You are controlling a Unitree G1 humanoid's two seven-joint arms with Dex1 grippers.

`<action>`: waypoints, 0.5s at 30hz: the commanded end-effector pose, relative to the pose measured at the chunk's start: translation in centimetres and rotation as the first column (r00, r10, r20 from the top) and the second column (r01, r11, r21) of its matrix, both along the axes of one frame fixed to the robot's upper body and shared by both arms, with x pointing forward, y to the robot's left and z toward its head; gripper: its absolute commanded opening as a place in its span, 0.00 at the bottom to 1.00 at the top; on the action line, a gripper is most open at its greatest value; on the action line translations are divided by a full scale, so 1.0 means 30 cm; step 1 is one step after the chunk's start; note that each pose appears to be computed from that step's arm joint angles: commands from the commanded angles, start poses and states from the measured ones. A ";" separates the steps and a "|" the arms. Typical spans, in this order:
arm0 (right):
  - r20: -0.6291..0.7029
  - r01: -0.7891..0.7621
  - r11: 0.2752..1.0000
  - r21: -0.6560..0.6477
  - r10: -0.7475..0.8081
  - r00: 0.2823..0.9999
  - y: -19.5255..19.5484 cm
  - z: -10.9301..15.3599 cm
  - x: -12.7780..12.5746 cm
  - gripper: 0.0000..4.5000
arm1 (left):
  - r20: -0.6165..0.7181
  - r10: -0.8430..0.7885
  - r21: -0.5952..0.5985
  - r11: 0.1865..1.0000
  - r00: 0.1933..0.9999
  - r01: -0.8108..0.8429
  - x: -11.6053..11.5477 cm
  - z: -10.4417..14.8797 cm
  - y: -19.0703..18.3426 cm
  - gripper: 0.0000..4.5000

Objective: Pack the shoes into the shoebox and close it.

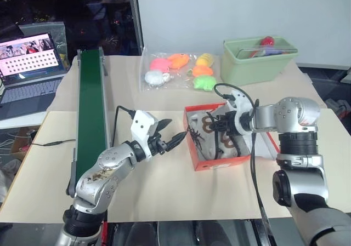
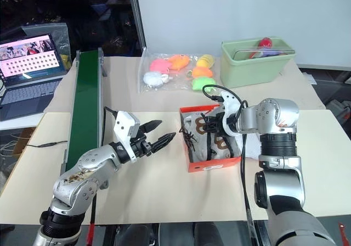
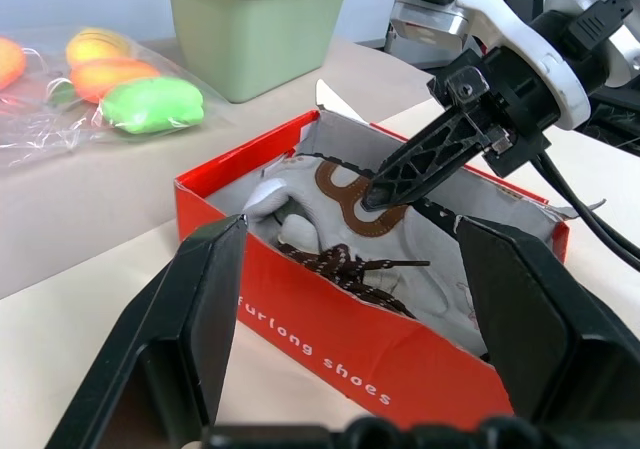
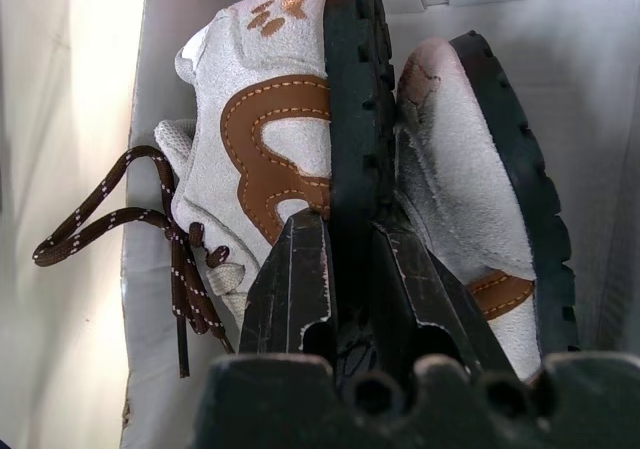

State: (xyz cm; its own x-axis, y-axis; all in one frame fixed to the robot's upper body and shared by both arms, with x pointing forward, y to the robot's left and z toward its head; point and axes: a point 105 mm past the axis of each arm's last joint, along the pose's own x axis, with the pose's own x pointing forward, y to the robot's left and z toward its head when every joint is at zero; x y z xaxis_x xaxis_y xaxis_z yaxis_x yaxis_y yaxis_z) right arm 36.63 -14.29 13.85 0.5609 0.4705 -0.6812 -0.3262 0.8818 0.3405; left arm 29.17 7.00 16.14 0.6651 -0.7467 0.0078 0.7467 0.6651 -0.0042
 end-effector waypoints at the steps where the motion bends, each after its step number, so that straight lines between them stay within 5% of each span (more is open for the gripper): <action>1: 0.036 -0.013 0.999 -0.039 0.014 0.999 0.003 0.004 -0.001 0.07 | 0.061 -0.009 -0.009 1.000 0.998 0.010 -0.008 0.052 -0.006 0.79; 15: 0.058 -0.062 0.989 -0.134 0.071 0.996 0.051 -0.068 0.017 0.07 | 0.054 -0.041 0.009 0.999 0.998 0.040 -0.017 0.038 -0.013 0.79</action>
State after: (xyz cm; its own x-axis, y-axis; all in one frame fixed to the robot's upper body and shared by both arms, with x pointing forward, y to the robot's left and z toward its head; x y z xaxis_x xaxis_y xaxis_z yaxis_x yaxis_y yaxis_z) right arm 36.85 -12.40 12.48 0.5674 0.4546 -0.6866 -0.4213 0.8767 0.2323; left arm 29.07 6.97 16.12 0.6529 -0.7574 -0.0001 0.7574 0.6529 0.0047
